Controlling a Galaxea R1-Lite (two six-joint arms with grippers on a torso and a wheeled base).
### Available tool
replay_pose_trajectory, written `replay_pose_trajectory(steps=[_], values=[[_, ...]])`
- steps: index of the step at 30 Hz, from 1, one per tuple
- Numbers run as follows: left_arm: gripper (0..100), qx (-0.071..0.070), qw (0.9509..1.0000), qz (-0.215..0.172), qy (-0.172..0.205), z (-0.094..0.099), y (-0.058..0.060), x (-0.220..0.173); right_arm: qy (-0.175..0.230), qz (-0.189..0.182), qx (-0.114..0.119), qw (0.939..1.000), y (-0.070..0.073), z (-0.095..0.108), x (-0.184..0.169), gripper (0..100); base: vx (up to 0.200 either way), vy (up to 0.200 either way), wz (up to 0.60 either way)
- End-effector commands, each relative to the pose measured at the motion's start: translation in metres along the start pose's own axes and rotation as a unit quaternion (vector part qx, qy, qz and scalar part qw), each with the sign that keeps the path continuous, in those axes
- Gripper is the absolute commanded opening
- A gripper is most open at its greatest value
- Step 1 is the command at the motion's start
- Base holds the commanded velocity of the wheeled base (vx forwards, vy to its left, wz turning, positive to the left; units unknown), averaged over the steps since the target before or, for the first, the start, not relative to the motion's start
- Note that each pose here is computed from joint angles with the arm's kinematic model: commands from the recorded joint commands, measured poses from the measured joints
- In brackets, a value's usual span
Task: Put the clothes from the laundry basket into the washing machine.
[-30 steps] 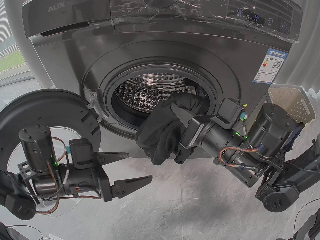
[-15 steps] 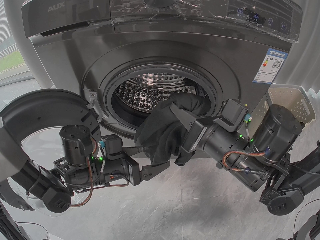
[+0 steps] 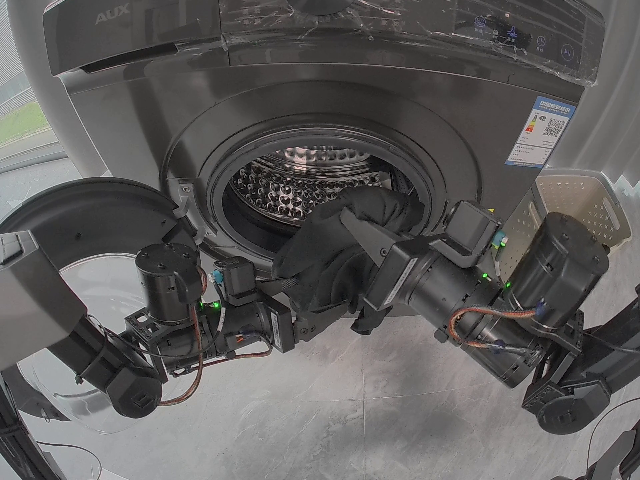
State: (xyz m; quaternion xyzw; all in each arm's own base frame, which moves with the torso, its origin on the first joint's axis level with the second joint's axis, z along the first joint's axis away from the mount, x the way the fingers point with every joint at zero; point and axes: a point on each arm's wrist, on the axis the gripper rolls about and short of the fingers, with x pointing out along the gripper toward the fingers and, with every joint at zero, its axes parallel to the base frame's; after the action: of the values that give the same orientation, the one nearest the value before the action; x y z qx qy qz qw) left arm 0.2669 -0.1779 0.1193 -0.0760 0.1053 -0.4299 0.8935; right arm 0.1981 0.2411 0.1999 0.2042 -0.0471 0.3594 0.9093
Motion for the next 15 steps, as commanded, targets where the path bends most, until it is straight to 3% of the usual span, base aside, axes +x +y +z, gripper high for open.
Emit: replay_pose_trajectory(steps=[1, 10, 11, 15], values=[[100, -0.002, 1.0, 0.004, -0.002, -0.0019, 0.0024, 0.0053, -0.001, 0.001, 0.001, 1.0, 0.001, 0.0003, -0.0004, 0, 0.0, 0.0, 0.0], [100, 0.001, 0.9998, 0.013, -0.014, -0.007, 0.0069, 0.0135, 0.0, 0.002, 0.001, 1.0, 0.0014, -0.0003, -0.0003, 0, 0.0, 0.0, 0.0], [0, 0.002, 0.9998, 0.012, -0.017, -0.0067, 0.0064, 0.0139, 0.0, 0.002, 0.001, 1.0, 0.0014, -0.0003, -0.0003, 0, 0.0, 0.0, 0.0], [0, 0.005, 0.9998, 0.002, -0.02, -0.0062, -0.0004, 0.0136, 0.006, 0.0, 0.0, 1.0, 0.0002, -0.0028, -0.0022, 0, 0.0, 0.0, 0.0]])
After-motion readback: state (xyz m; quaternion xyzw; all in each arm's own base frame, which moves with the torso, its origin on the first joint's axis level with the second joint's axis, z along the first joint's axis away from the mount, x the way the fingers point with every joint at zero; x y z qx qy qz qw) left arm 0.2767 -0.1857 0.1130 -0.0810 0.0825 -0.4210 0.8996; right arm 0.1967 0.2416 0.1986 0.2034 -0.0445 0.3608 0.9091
